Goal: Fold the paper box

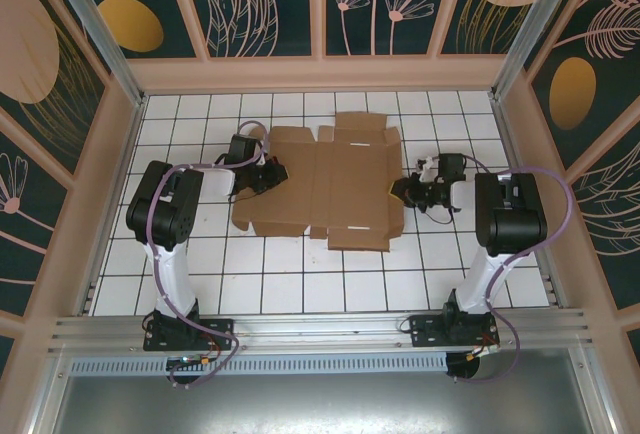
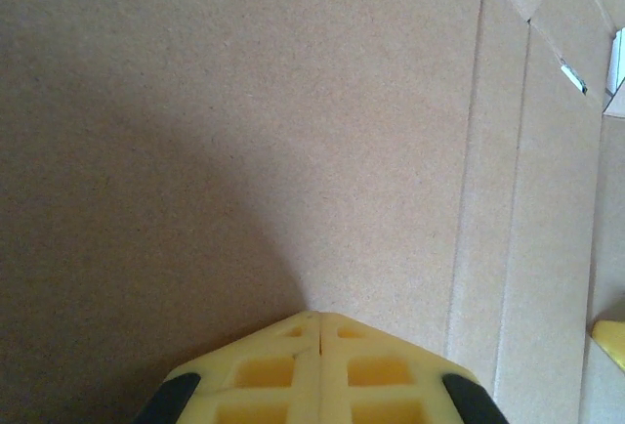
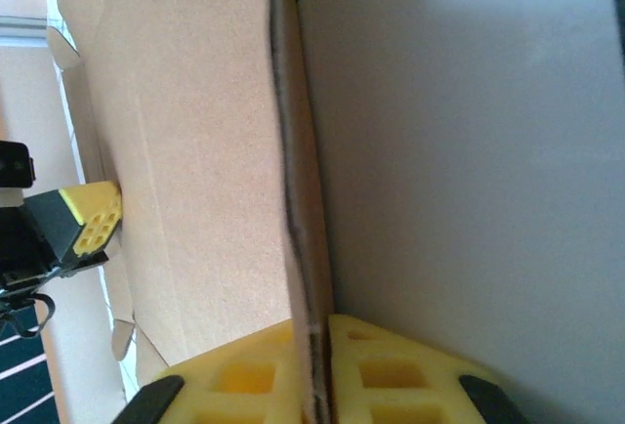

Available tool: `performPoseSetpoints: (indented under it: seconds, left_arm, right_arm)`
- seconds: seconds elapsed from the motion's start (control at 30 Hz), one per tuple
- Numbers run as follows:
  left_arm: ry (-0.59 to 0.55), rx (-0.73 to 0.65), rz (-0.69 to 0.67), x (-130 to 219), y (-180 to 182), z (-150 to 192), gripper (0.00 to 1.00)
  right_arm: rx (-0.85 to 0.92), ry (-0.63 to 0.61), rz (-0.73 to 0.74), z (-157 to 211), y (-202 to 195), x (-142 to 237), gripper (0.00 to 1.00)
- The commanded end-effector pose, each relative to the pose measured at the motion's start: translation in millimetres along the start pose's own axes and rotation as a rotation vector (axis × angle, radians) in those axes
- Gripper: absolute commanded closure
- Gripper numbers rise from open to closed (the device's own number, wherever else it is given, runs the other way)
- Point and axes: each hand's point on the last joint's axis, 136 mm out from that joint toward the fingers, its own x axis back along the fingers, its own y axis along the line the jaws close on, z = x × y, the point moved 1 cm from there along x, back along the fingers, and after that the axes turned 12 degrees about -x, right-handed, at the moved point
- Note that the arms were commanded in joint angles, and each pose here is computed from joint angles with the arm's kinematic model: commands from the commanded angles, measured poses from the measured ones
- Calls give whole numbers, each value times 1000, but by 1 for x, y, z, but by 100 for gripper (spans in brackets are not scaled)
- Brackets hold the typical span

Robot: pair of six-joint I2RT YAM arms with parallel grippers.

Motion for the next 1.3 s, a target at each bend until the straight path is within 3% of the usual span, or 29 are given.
performPoseSetpoints:
  seconds: [0.0, 0.23, 0.43, 0.63, 0.8, 1.13, 1.27]
  left_arm:
    - [250, 137, -106, -12, 38, 83, 100]
    - [234, 181, -63, -3, 29, 96, 100]
    - [231, 143, -13, -3, -1, 98, 100]
    - [218, 153, 23, -5, -15, 103, 100]
    - [206, 159, 54, -8, -24, 100, 100]
    - [188, 177, 88, -9, -33, 95, 100]
    - [188, 182, 90, -8, -32, 96, 100]
  right_arm:
    - [-20, 54, 109, 18, -17, -8, 91]
    - [168, -109, 333, -11, 36, 33, 92]
    - [329, -138, 486, -5, 84, 41, 92]
    - [422, -107, 455, 19, 126, 41, 92]
    - [502, -34, 408, 55, 161, 28, 90]
    - [649, -2, 556, 104, 192, -28, 82]
    - [695, -22, 640, 104, 191, -38, 82]
